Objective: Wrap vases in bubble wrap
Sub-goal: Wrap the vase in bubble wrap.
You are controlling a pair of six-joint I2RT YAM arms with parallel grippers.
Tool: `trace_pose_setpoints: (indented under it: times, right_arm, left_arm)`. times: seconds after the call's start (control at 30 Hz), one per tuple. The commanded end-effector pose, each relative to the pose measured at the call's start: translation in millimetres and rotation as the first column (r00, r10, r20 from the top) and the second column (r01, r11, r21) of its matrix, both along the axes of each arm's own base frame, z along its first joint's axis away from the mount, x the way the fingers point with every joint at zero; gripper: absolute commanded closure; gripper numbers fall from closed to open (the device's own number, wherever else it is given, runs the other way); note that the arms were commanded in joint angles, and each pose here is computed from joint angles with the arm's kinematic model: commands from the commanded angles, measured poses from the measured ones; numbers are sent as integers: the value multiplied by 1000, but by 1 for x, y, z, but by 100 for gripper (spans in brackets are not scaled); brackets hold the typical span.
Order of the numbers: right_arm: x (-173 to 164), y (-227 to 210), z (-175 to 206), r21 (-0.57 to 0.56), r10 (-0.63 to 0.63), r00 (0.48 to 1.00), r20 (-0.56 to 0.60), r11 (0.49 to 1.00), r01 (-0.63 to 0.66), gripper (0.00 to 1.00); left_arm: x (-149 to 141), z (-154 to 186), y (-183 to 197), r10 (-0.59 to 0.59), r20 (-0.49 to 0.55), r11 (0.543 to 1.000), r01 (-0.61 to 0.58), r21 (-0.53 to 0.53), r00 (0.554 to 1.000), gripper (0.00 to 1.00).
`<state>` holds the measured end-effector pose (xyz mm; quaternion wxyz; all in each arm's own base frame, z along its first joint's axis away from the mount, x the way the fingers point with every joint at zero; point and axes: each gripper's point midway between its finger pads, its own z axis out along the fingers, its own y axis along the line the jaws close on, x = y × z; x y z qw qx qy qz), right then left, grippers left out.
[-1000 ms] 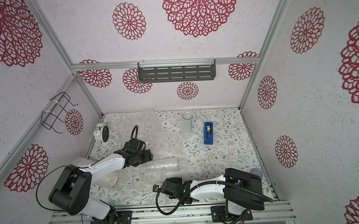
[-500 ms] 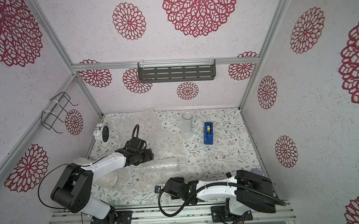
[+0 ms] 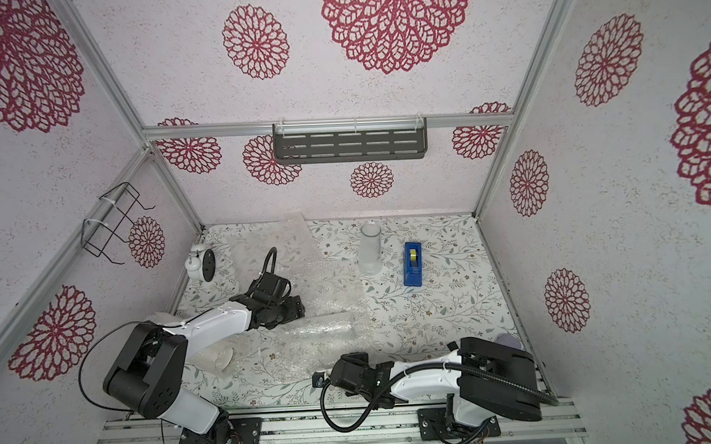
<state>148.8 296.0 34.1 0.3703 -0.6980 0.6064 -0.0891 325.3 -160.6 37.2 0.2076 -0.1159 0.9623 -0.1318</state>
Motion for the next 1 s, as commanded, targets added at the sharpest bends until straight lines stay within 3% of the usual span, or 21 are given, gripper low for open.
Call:
trace_pose_setpoints:
  times: [0.0,0.13,0.4,0.97]
  right_arm:
    - [11,-2,4,7,-21,996,84,1000,21,65]
    - [13,4,25,87,-28,993,117,996,18,69]
    - [16,9,34,123,-38,991,126,992,23,99]
    - [42,20,63,278,-164,976,141,953,120,100]
  left_arm:
    - [5,2,-7,-16,6,1000,16,-11,1000,20]
    - [5,0,-9,-27,-7,1000,27,-11,1000,20]
    - [4,-4,-10,-33,-18,999,33,-8,999,20]
    - [8,-8,-16,-67,-29,998,67,13,997,20]
